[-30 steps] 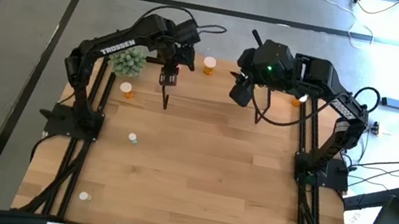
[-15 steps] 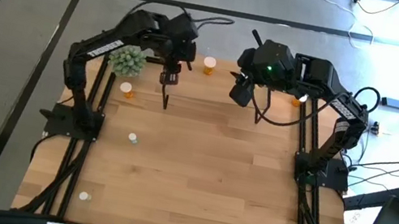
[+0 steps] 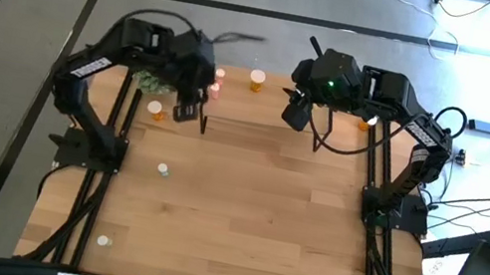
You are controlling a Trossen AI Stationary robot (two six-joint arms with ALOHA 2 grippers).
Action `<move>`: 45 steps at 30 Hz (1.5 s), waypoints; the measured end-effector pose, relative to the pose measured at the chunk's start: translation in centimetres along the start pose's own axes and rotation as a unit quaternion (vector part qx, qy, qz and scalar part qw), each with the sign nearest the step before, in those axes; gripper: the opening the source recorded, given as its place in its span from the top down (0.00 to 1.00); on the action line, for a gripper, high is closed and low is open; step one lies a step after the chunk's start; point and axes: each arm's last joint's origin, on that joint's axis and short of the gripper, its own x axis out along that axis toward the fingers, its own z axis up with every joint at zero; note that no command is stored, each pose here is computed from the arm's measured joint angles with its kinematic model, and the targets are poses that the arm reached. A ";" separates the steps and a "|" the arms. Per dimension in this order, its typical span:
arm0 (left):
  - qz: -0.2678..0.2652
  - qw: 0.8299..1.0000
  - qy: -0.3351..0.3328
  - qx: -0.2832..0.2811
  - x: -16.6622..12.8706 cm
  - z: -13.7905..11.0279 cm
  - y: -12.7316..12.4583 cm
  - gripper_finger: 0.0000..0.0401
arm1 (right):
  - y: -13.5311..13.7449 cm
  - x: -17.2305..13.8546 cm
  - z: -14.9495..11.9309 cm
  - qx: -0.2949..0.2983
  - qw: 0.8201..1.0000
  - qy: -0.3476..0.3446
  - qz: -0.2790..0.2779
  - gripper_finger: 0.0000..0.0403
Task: Pick and place medicine bottles onto shelf by color
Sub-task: Put the right orange medicine bottle on the shelf, aligned with the other orange medicine bottle
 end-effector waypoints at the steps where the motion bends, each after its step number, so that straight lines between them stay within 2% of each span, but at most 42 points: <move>1: -0.006 1.000 0.001 -0.006 -0.2 -0.1 -0.5 0.63 | 0.0 0.0 0.0 0.000 1.000 0.000 0.000 0.53; 8: -0.036 0.995 -0.007 -0.092 -1.0 -0.2 -3.6 0.63 | 0.0 0.0 0.7 0.028 0.999 -0.033 0.002 0.53; 14: -0.042 0.988 -0.014 -0.145 -1.7 -0.5 -5.8 0.63 | 0.1 0.0 0.5 0.033 0.999 -0.024 0.028 0.53; 18: -0.053 0.986 -0.015 -0.155 -2.1 -0.8 -6.9 0.63 | 0.4 0.0 -0.2 -0.001 0.998 0.006 0.063 0.53; 23: -0.047 0.987 -0.022 -0.150 -2.4 -0.9 -7.6 0.63 | 0.7 -0.3 -2.2 -0.027 0.986 0.106 0.122 0.53; 25: -0.041 0.988 -0.025 -0.147 -2.4 -0.9 -7.7 0.63 | 0.7 -0.5 -2.7 -0.014 0.981 0.136 0.136 0.53; 28: -0.028 0.989 -0.031 -0.143 -2.5 -0.9 -7.7 0.63 | 0.9 -0.7 -2.6 0.050 0.975 0.140 0.164 0.53; 34: -0.025 0.992 -0.033 -0.116 -2.5 -0.9 -7.7 0.63 | 0.7 -2.9 -2.9 0.099 0.955 0.134 0.245 0.53; 39: -0.024 0.994 -0.034 -0.097 -2.5 -0.9 -7.7 0.63 | 0.0 -6.5 -3.5 0.103 0.967 0.091 0.214 0.53; 42: -0.018 0.995 -0.036 -0.094 -2.5 -0.9 -7.7 0.63 | -1.1 -8.8 -4.1 0.149 0.978 0.057 0.135 0.53; 45: -0.005 0.995 -0.040 -0.094 -2.5 -0.9 -7.6 0.63 | -2.2 -10.3 -4.7 0.198 0.979 0.024 0.052 0.53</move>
